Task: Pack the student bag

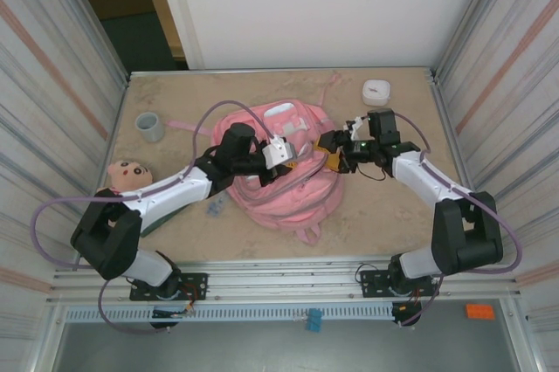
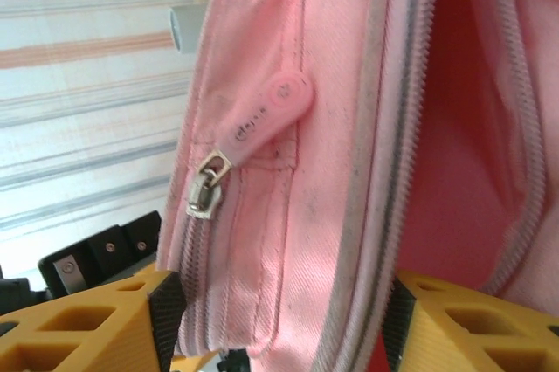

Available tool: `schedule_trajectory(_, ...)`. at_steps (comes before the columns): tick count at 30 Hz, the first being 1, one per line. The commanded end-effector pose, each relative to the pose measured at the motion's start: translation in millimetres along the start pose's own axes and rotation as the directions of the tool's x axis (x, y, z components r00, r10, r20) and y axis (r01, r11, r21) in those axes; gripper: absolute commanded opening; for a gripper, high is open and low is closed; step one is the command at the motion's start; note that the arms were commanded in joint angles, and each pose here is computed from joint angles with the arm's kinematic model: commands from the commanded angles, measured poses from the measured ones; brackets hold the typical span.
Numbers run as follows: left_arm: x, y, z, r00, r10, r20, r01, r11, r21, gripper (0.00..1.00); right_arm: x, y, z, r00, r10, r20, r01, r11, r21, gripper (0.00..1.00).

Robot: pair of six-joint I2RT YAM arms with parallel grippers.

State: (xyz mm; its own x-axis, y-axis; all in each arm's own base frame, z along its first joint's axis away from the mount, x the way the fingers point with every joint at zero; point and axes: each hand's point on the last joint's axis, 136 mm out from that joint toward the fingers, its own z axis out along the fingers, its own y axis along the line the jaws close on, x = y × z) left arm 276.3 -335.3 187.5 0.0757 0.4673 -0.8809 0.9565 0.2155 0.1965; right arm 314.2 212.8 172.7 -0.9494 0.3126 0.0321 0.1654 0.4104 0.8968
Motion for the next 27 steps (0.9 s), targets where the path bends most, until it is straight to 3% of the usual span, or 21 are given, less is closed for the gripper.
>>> schedule_trajectory(1,-63.1,-17.5,-16.0,0.970,0.146,0.194,-0.168,0.981,0.101,0.00,-14.0,23.7,6.9,0.999,-0.029,0.025,0.030,0.998,-0.058,0.56)
schedule_trajectory(5,-62.5,-21.2,-18.2,0.972,0.143,0.188,-0.167,0.979,0.119,0.00,-19.7,30.1,12.9,0.999,-0.040,0.018,0.041,0.996,-0.079,0.35)
schedule_trajectory(8,-58.2,-1.1,-16.0,0.980,0.146,0.138,-0.150,0.989,0.017,0.00,-16.5,33.4,10.9,0.997,-0.062,0.038,0.065,0.994,-0.093,0.16)
schedule_trajectory(11,-47.8,29.7,-13.0,0.992,0.114,0.046,-0.108,0.988,-0.107,0.00,-14.3,29.6,-0.7,0.991,-0.073,0.112,0.081,0.994,-0.074,0.08)
schedule_trajectory(14,-41.6,49.9,-14.3,0.998,0.059,0.002,-0.058,0.987,-0.149,0.00,-10.5,21.9,-7.9,0.979,-0.075,0.188,0.083,0.996,-0.034,0.01)
schedule_trajectory(19,-34.0,88.1,-16.8,1.000,-0.020,-0.012,0.015,0.950,-0.312,0.02,-1.7,23.3,-2.3,0.964,-0.080,0.255,0.096,0.994,-0.048,0.00)
schedule_trajectory(22,-28.9,102.0,-18.0,0.995,-0.095,0.004,0.091,0.935,-0.343,0.05,-2.5,23.4,-7.2,0.933,-0.086,0.349,0.100,0.995,-0.022,0.00)
schedule_trajectory(27,-32.3,101.6,-23.2,0.981,-0.190,0.037,0.191,0.923,-0.334,0.24,-1.3,27.1,-15.8,0.893,-0.121,0.433,0.125,0.992,0.019,0.00)
